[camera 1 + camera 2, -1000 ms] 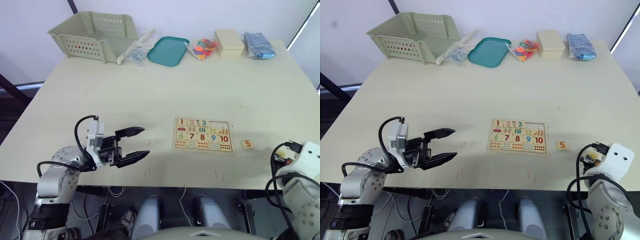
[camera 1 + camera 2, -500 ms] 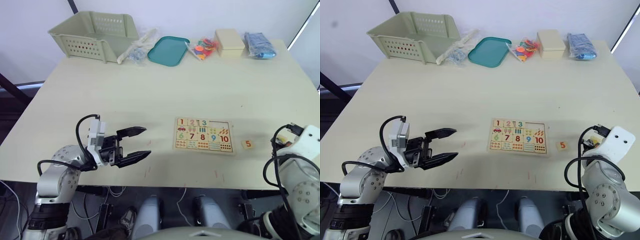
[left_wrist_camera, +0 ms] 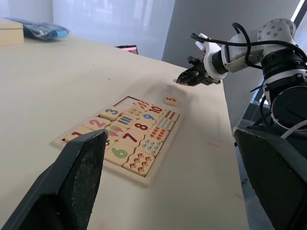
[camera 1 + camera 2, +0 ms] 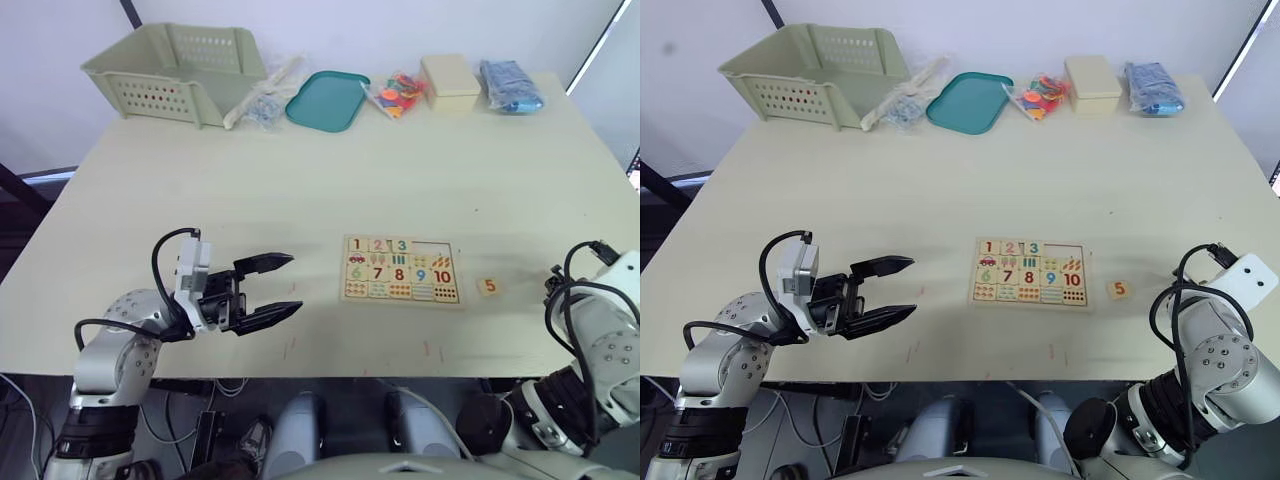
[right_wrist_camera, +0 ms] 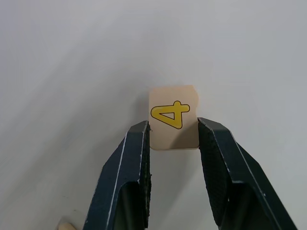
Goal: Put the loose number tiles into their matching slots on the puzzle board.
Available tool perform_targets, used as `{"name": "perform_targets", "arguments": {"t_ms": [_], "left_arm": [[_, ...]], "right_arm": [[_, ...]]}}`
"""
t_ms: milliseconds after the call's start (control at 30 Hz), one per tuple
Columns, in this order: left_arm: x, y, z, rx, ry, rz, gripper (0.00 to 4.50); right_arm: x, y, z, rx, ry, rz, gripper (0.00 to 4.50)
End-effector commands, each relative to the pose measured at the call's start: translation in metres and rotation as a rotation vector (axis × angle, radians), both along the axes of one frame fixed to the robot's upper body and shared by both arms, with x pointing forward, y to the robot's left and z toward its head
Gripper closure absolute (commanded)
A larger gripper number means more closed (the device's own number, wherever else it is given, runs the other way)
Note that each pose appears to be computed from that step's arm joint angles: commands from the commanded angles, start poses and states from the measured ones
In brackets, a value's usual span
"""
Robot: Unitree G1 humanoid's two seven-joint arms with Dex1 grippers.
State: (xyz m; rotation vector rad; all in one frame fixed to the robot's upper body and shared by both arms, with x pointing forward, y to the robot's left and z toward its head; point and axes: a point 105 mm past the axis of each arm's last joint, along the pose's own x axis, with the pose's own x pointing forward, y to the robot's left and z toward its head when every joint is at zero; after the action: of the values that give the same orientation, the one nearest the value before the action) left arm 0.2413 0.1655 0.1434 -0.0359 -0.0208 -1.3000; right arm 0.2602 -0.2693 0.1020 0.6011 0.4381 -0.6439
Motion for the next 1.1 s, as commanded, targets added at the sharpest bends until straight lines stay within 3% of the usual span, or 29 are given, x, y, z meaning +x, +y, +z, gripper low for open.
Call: {"name": "perform_targets", "arguments": {"t_ms": [33, 433, 667, 933, 1100], "left_arm": [[-0.005, 0.000, 0.007, -0.007, -0.037, -0.014, 0.00], [-0.008, 0.005, 0.003, -0.006, -0.033, -0.004, 0.00], [-0.007, 0.006, 0.001, -0.007, -0.032, -0.005, 0.00], [-0.005, 0.009, -0.001, -0.005, -0.027, -0.007, 0.00], [-0.005, 0.006, 0.000, -0.011, -0.030, -0.012, 0.00]], "right_arm": [[0.014, 0.055, -0.009, 0.161, -0.034, 0.101, 3.59], [0.014, 0.060, -0.022, 0.163, -0.004, 0.148, 3.59], [0.011, 0.054, -0.023, 0.155, 0.000, 0.192, 0.05], [0.003, 0.050, 0.004, 0.027, -0.127, 0.456, 0.02], [-0.006, 0.034, 0.023, -0.091, -0.143, 0.732, 0.02]]}}
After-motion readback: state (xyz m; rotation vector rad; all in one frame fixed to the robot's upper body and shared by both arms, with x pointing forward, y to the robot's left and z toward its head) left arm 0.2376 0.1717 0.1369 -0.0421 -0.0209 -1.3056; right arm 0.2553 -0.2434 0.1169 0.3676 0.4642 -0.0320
